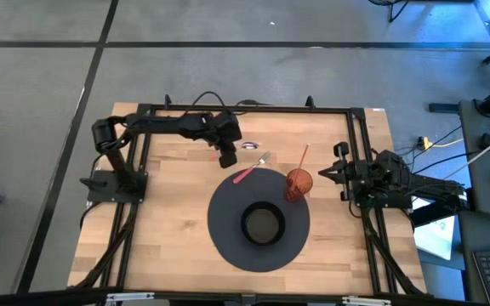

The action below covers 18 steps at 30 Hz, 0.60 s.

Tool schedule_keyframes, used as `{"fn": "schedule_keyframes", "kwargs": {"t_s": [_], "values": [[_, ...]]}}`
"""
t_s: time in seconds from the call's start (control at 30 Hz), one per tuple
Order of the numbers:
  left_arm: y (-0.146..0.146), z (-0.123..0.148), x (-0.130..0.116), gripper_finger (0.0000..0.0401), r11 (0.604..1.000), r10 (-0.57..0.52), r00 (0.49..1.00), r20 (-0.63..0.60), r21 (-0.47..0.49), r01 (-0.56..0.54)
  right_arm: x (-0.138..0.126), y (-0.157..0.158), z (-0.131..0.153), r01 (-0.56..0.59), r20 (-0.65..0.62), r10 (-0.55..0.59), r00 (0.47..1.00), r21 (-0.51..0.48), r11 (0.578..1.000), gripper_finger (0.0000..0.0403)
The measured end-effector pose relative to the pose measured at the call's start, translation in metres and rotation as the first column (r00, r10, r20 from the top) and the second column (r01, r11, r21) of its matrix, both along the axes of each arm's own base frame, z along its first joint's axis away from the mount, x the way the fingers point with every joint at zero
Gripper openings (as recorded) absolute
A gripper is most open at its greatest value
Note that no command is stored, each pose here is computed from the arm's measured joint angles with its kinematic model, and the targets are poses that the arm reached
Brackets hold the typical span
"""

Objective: Pick & Place Utensil
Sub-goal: Put the orange spoon into the black bowl on the blue mat

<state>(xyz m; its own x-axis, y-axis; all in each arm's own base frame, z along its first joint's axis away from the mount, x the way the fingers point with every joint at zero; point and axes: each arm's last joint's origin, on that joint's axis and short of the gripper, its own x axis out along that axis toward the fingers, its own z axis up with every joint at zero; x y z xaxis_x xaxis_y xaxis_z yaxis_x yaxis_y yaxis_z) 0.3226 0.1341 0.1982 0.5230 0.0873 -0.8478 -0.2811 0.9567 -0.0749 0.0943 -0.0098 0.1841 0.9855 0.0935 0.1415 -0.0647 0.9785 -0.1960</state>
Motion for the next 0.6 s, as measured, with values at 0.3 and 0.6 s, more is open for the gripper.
{"fn": "schedule_keyframes", "kwargs": {"t_s": [0.3, 0.6], "values": [[-0.043, 0.004, 0.008, 0.0004, 0.923, -0.001, 0.984, -0.179, 0.378, 0.07, 0.0, 0.0, 0.0, 0.0, -0.002, 0.0, 1.0, 0.0, 1.0, 0.0013], [-0.114, 0.011, 0.016, 0.0004, 0.584, 0.009, 0.931, -0.364, 0.757, 0.291, 0.0, 0.0, 0.0, 0.0, -0.002, 0.0, 1.0, 0.001, 1.0, 0.0013]]}}
